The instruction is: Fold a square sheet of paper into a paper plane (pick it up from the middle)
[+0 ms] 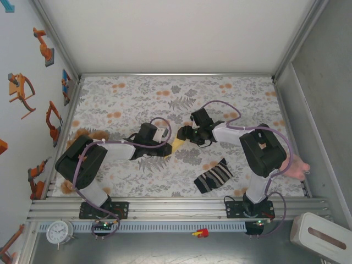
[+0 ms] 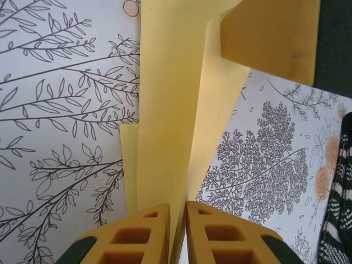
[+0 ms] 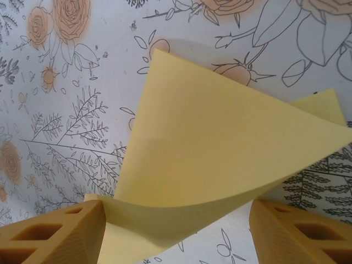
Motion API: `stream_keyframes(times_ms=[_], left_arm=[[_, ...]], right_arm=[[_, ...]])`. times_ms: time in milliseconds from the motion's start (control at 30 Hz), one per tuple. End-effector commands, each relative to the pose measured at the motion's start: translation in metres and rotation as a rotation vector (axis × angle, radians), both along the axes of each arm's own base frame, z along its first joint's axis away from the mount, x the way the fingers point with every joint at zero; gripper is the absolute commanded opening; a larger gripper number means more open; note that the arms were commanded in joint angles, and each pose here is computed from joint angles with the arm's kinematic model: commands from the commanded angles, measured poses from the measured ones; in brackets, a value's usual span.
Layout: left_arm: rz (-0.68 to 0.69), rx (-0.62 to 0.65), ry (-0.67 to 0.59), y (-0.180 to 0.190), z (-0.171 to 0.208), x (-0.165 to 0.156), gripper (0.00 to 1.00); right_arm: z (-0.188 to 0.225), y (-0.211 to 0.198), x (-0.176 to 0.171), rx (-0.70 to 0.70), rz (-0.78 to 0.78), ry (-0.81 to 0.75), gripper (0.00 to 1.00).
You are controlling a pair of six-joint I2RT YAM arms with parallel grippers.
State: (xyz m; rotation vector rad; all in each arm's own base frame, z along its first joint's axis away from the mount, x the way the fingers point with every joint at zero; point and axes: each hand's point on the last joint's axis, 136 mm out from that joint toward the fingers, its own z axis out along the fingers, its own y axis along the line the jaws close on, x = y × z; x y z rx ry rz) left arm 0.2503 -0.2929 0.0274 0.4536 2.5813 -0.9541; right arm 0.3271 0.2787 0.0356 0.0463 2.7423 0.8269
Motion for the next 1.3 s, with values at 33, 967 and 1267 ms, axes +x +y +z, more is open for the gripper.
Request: stream_keyframes(times_ms=[33,967,1267], left_arm=[[0.008,-0.019,0.017,-0.003,-0.001,-0.003,0.16],[0.101,-0.163,0.218,-0.018,0.006,-0.007,0.15],[0.109,-0.164,0.224,-0.017,0.005,-0.006,0.15]], right_arm=[[0.026,-0.006,-0.003,0.003,0.025,-0.079,0.70],[0.026,-0.010,-0.014,0.036,0.088,-0.156,0.69],[0.017,0.008,-0.005,0.043,0.156,-0.120,0.69]])
